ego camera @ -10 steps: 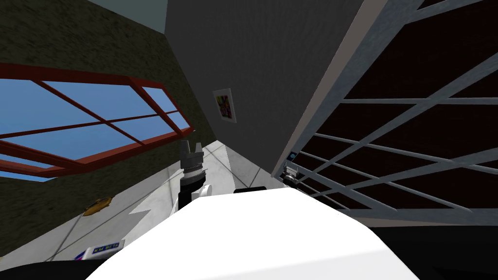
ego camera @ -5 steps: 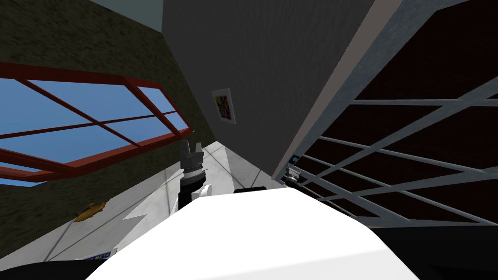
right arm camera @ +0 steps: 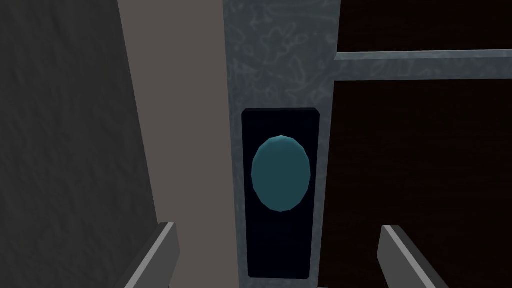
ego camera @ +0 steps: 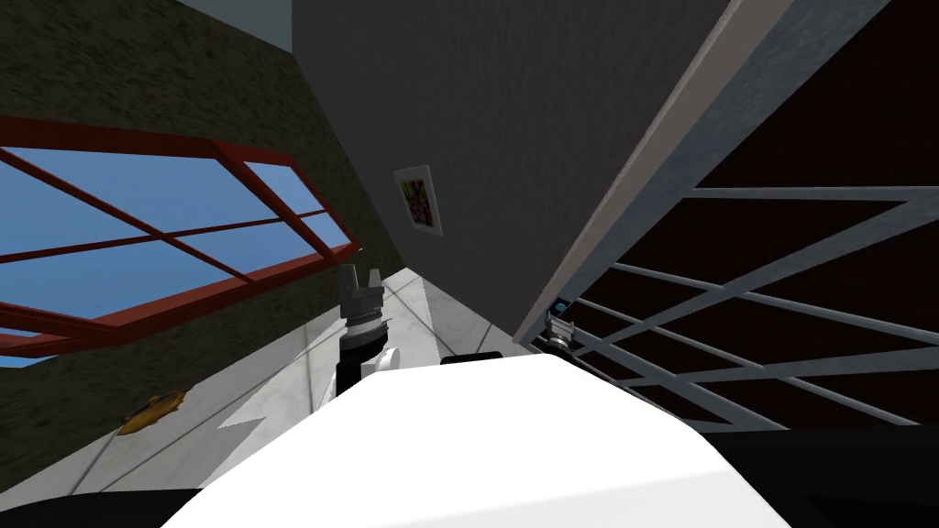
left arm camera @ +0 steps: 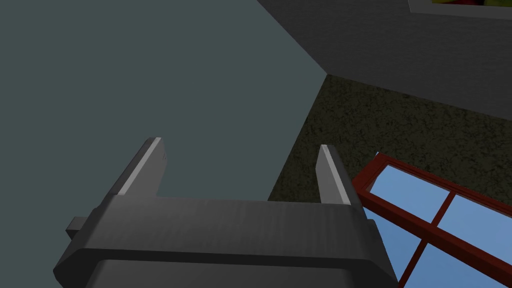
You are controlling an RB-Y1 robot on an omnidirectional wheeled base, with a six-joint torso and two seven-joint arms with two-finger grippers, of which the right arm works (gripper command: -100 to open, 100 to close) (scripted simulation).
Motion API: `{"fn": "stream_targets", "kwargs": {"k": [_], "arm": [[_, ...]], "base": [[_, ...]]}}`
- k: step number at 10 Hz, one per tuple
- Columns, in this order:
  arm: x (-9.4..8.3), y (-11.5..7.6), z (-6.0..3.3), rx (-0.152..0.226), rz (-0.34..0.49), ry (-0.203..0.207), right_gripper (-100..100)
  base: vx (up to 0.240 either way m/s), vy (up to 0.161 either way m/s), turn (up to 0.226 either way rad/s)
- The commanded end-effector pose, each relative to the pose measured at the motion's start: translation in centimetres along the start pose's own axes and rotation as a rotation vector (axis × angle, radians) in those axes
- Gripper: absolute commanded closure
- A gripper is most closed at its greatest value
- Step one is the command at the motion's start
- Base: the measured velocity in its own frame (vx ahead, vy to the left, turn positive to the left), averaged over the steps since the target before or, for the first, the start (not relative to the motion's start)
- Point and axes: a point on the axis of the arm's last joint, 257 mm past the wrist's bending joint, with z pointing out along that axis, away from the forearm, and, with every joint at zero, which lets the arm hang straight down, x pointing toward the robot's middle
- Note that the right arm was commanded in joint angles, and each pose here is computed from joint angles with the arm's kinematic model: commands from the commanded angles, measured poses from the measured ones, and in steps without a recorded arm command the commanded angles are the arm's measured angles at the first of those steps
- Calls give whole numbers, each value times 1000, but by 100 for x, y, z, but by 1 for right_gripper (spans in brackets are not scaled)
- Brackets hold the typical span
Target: Pull the door open
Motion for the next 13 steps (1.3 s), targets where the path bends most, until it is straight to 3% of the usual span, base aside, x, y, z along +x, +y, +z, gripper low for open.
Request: {"fn": "stream_targets", "kwargs": {"k": [1,12,13], "arm": [[-3,104,-1,3,3,1,-100],[19,749,-14,22,4,-2,-100],[-46,707,-70,22,0,-16,-100]], "base": [[94,0,-18],[99,0,-18],[37,16,-32]]}}
